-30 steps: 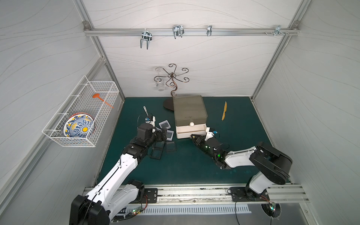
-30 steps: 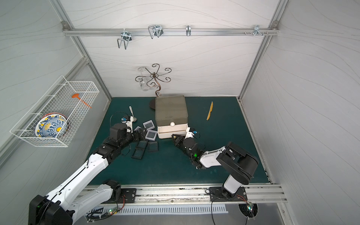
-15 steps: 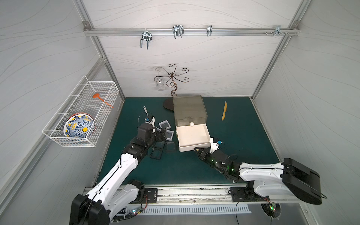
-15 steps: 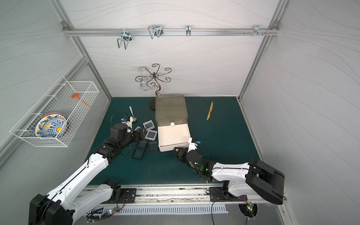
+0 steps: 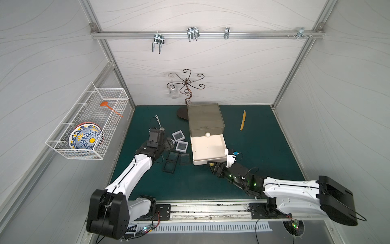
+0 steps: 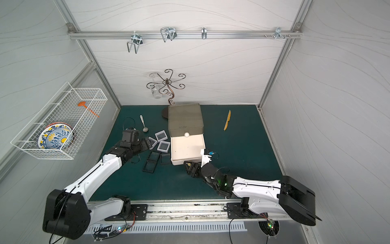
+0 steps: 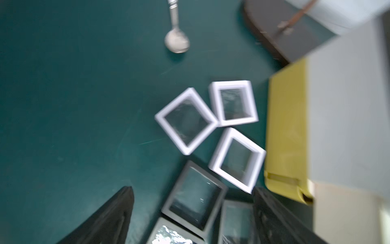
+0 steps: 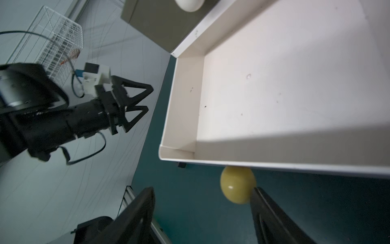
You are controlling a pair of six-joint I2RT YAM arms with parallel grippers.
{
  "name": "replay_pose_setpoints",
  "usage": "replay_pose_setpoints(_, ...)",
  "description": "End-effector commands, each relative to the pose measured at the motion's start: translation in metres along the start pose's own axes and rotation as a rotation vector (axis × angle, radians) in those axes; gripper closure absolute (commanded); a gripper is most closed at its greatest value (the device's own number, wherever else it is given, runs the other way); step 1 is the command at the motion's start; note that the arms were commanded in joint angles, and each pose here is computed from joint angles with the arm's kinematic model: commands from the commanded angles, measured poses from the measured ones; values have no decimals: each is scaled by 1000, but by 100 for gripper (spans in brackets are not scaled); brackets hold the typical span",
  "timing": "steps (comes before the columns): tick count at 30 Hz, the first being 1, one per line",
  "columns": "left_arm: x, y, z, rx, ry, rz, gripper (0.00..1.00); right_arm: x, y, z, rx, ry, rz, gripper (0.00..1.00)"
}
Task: Place the brooch boxes into the drawer by color
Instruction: Pick up the brooch box from the center of the board.
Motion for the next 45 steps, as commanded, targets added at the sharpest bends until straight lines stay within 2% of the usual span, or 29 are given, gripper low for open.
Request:
replay_pose_setpoints(1, 13, 3, 15, -68, 55, 22, 10, -13, -7, 0, -179, 10, -95, 27)
replay_pose_setpoints(6, 51, 9, 22, -91, 201, 47, 18, -31, -11, 8, -280, 22, -156, 33)
replay_pose_setpoints(9, 71, 8, 21, -97, 248, 40, 27, -44, -13, 15, -304, -12, -161, 34)
replay_pose_setpoints(12, 84, 8, 19, -104, 275, 51, 49, -57, -15, 24, -327, -59, -164, 34)
replay_pose_setpoints(13, 86, 8, 19, -107, 276, 54, 51, -61, -15, 26, -336, -69, -167, 34)
replay_pose_setpoints(17, 90, 8, 20, -112, 282, 60, 53, -73, -18, 36, -357, -103, -179, 33)
replay_pose_setpoints(21, 94, 9, 21, -104, 286, 79, 49, -76, -22, 43, -345, -104, -186, 34)
replay_pose_setpoints(23, 97, 9, 21, -98, 294, 86, 55, -77, -24, 46, -338, -107, -187, 33)
replay_pose_setpoints(25, 99, 9, 19, -96, 299, 87, 67, -77, -23, 48, -339, -109, -186, 33)
replay_pose_setpoints(30, 103, 10, 16, -91, 314, 93, 70, -76, -24, 50, -335, -104, -190, 33)
replay_pose_setpoints(33, 105, 10, 13, -90, 321, 95, 78, -75, -23, 51, -336, -101, -189, 33)
replay_pose_setpoints(37, 102, 10, 15, -89, 311, 89, 100, -74, -21, 51, -354, -98, -185, 33)
replay_pose_setpoints(41, 84, 8, 24, -84, 246, 59, 100, -71, -14, 54, -385, -89, -170, 33)
replay_pose_setpoints(45, 49, 0, 38, -50, 133, -45, 100, -69, -3, 58, -418, -57, -127, 32)
Point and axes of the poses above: each gripper's point midway between its finger pads, its own x axis out along the fingers, its own y axis along the line the jaws close on, z = x × y, the point moved 8 cm from there along -x, back along the fingers, and after that the axes turned 14 degrees about x, right-handed, at the moved point
